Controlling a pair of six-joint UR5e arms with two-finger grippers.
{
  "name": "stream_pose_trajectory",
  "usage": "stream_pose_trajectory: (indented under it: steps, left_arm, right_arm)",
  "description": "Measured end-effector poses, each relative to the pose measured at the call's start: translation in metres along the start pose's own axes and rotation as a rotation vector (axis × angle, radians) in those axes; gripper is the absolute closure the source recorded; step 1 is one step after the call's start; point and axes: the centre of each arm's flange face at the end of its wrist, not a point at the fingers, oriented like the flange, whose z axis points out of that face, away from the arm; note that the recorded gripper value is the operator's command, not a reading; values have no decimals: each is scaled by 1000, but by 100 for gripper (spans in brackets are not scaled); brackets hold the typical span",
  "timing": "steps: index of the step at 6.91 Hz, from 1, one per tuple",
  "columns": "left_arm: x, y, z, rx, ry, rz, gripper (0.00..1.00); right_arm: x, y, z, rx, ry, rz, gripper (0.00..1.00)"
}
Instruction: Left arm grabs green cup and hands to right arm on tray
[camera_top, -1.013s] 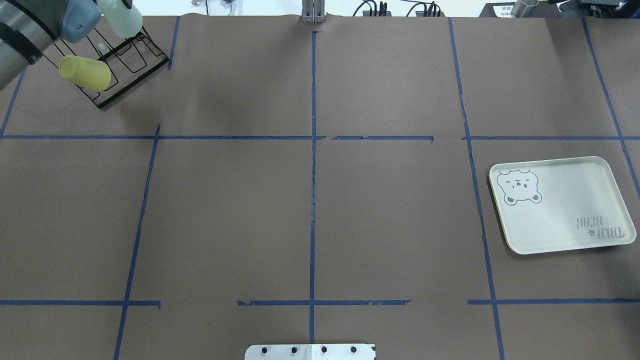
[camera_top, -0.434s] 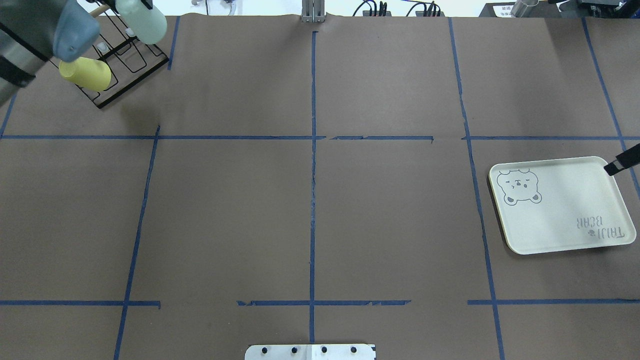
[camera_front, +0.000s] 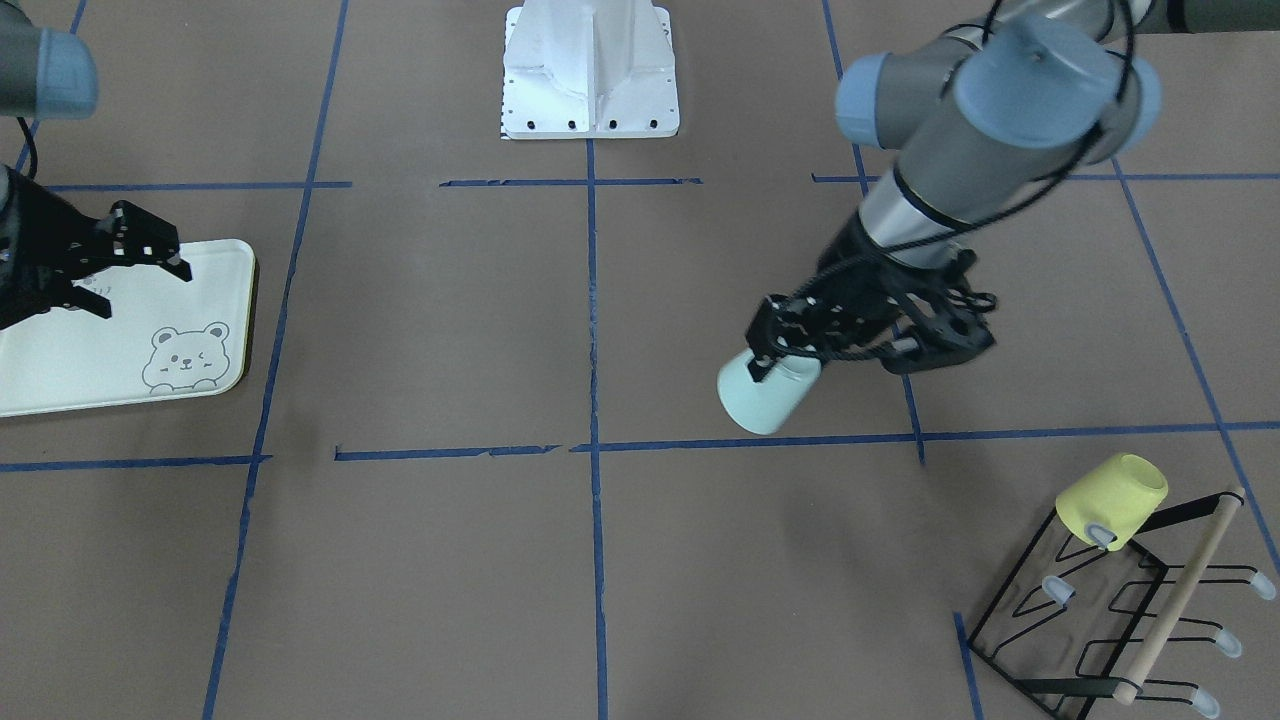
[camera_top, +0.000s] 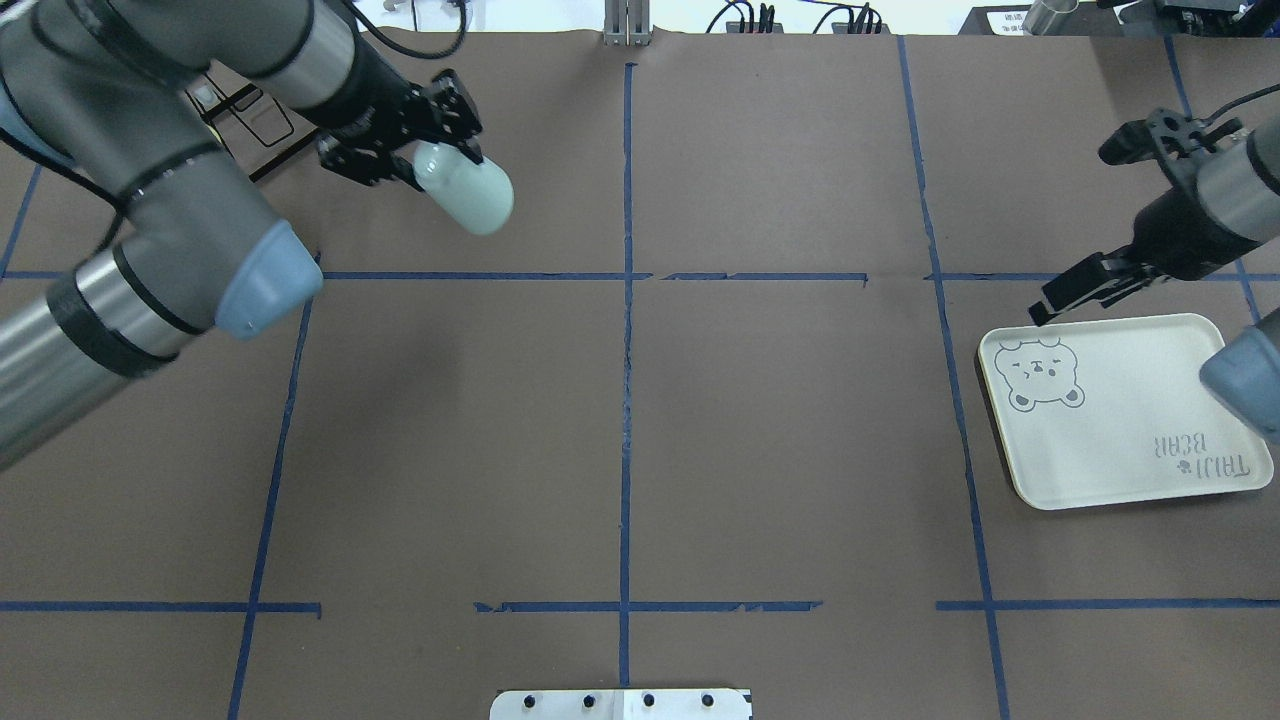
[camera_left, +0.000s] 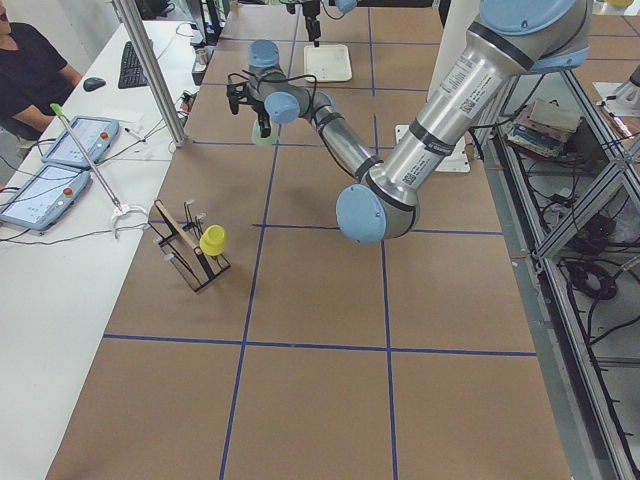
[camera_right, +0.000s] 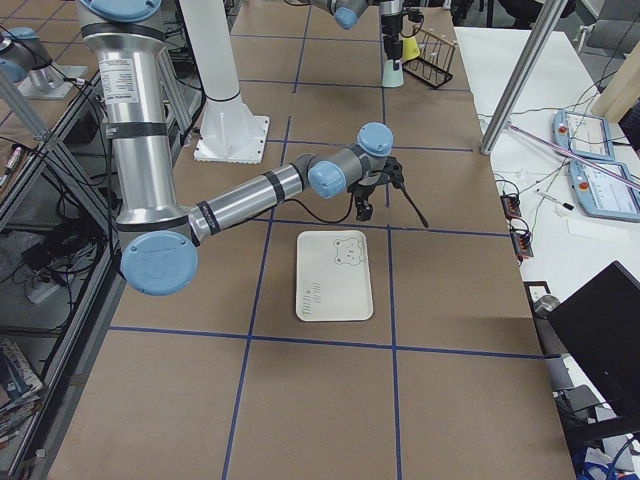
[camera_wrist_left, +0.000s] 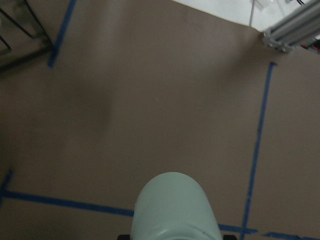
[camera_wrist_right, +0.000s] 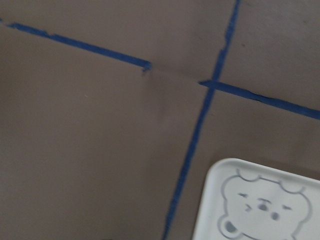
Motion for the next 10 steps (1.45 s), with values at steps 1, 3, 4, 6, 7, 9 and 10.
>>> stream_pose_trajectory:
  steps: [1, 3, 4, 6, 7, 9, 10]
  left_arm:
    - [17, 48, 14, -17, 123, -95, 98]
    - [10, 104, 16, -110, 446, -266, 100]
    - [-2, 121, 14, -164, 591, -301, 100]
    - [-17, 144, 4, -278, 782, -380, 100]
    - [-27, 156, 1, -338, 855, -373, 100]
    - [-42, 185, 2, -461, 961, -343, 100]
    - [-47, 196, 0, -531, 1006, -352, 100]
  right_arm:
    - [-44, -7, 4, 60, -66, 45, 0]
    - [-108, 5, -2, 168, -299, 135, 0]
    - [-130, 18, -10, 190, -437, 180, 0]
    - [-162, 39, -30, 207, -674, 249, 0]
    - [-180, 48, -33, 216, -786, 278, 0]
    - [-213, 79, -21, 229, -1046, 290, 0]
    - [-228, 88, -18, 228, -1132, 290, 0]
